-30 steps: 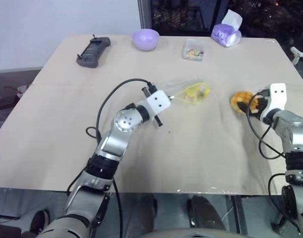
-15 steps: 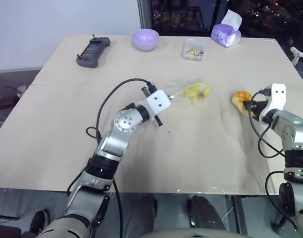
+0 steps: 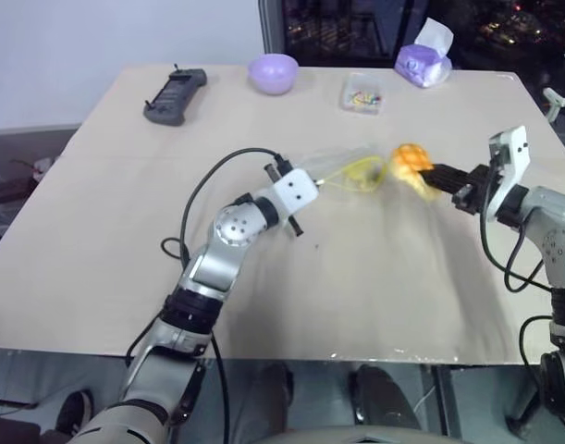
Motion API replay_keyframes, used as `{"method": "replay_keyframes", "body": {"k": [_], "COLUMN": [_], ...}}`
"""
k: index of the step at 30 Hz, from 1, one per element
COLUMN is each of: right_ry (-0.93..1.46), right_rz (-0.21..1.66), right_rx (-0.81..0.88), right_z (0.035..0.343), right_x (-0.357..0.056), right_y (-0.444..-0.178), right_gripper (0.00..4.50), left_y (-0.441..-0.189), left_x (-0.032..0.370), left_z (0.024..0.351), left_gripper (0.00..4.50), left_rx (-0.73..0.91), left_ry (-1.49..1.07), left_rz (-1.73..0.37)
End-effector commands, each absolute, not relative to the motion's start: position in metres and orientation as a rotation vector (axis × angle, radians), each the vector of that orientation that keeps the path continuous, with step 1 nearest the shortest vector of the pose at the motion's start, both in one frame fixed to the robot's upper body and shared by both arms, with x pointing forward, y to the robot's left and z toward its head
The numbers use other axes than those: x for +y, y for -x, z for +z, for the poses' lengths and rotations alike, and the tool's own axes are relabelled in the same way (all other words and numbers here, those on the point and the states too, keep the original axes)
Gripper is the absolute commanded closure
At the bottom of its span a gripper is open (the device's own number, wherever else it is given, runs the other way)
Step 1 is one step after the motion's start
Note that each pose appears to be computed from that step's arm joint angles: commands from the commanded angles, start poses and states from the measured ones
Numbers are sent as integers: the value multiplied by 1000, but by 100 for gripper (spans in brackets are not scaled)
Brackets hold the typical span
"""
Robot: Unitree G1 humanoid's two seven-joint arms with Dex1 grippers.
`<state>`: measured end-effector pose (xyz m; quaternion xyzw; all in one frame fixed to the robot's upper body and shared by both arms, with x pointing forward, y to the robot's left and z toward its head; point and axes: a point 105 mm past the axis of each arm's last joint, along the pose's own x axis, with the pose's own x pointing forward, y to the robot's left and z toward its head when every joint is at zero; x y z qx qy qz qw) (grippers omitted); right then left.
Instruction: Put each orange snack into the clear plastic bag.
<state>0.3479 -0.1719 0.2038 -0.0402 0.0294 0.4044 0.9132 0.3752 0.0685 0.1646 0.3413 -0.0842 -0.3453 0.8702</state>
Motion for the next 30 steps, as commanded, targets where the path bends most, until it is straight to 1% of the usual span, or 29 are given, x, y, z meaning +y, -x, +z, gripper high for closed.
{"method": "replay_keyframes", "body": {"k": [1, 11, 15, 20, 24, 27, 30], "right_ry": [113, 134, 131, 143, 115, 99, 19], "right_rz": [888, 909, 897, 814, 756, 776, 817], "right_rx": [48, 103, 112, 185, 214, 216, 203], "right_z": [210, 199, 199, 192, 193, 196, 204], "right_x": [-155, -136, -131, -127, -128, -120, -104], "right_y": [-346, -360, -368, -387, -400, -402, -399], "right_gripper": [440, 440, 440, 440, 440, 440, 440], "left_y": [-374, -369, -360, -352, -350, -350, -351], "left_x": [62, 55, 47, 33, 27, 25, 23], "left_z": [179, 180, 180, 183, 183, 182, 181], "left_gripper": [450, 450, 450, 450, 450, 450, 450], "left_rx": [-242, -268, -300, -373, -408, -416, -418], "left_ry": [-717, -717, -719, -717, -730, -729, -725], "left_rz": [-724, -749, -815, -886, -929, -939, -947]}}
